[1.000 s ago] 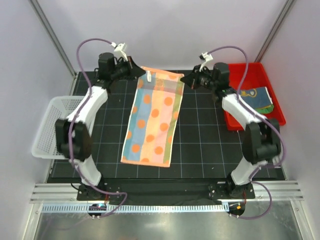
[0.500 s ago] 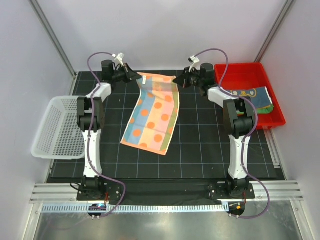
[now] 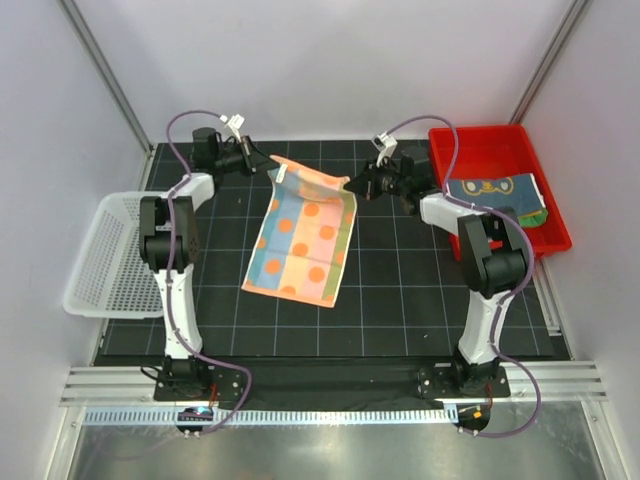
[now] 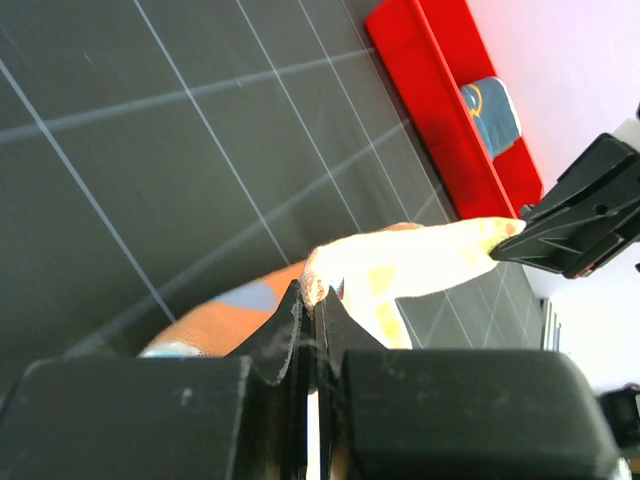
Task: Fold and stack the towels
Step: Fold the towel
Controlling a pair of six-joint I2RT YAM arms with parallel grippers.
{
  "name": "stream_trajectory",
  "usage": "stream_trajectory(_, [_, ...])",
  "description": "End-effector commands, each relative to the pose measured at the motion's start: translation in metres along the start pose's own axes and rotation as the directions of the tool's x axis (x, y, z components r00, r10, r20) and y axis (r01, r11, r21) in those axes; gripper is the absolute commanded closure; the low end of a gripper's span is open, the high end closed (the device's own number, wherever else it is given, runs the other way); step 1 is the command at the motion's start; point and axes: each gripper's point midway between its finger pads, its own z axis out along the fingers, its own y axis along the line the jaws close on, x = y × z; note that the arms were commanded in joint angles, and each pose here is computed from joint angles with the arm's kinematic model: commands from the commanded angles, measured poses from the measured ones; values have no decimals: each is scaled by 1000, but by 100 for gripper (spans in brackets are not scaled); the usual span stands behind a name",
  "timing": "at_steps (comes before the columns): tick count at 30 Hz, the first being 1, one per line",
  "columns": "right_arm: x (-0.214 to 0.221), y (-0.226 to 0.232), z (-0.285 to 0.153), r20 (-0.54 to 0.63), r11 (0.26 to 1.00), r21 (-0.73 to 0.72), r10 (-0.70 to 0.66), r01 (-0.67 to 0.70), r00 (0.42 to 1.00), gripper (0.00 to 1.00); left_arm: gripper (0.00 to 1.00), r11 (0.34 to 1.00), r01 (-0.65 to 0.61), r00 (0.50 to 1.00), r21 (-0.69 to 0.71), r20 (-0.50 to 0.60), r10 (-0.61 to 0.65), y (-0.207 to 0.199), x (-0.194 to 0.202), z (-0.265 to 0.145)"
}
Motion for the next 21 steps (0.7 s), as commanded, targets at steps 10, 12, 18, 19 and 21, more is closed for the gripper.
stream_trajectory(10, [35,86,-34,-35,998,-56,-6,4,999,99,98,999,-36,999,-26,-8,36,-49,45,-54])
stream_trajectory(12, [46,98,-38,-51,998,-69,-1,-3,999,99,98,998,-49,999,-49,-18,48,-52,59,-63])
stream_trajectory(18, [80,127,-45,-110,997,-74,14,-22,994,99,96,986,-49,999,-160,6,51,-57,65,-81])
stream_trajectory(19, [80,131,-49,-106,997,-76,9,-17,994,99,96,982,-28,1000,-184,-10,27,-53,78,-86])
stream_trajectory(21, [92,138,-53,-129,997,-75,7,-17,992,99,96,974,-29,1000,-224,0,30,-53,79,-92])
